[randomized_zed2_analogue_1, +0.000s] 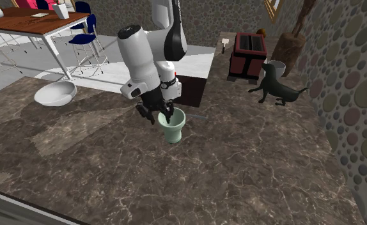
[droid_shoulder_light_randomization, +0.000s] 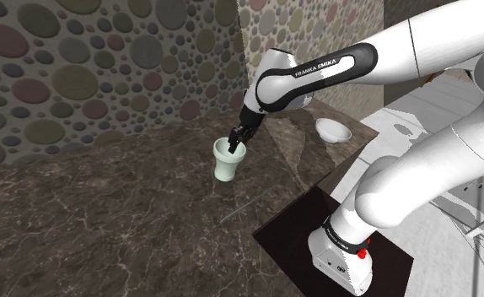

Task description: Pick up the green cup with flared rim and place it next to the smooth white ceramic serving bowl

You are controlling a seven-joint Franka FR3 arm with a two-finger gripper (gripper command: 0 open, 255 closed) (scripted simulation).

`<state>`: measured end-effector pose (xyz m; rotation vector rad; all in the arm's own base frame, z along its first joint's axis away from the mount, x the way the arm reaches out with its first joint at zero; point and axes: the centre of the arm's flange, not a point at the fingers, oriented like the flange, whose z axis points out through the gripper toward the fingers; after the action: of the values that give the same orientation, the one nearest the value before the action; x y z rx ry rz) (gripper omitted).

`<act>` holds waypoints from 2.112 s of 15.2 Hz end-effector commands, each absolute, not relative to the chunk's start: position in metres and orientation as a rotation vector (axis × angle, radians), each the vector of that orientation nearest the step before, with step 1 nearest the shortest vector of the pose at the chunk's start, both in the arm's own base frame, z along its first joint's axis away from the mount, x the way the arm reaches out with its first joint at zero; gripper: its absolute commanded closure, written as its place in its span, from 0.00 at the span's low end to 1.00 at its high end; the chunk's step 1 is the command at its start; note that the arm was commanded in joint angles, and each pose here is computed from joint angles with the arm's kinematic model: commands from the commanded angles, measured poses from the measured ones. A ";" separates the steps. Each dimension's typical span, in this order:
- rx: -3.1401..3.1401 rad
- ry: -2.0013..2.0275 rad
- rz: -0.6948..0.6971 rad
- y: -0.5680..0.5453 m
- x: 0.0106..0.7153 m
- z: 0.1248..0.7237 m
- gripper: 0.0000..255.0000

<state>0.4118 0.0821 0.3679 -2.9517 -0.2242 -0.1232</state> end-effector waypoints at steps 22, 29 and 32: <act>-2.952 -0.224 -0.123 0.082 0.412 0.437 1.00; -2.952 -0.224 -0.123 0.082 0.412 0.473 1.00; -2.952 -0.224 -0.123 0.082 0.412 0.489 1.00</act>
<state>0.4117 0.0826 0.4847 -2.9517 -0.2244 -0.1232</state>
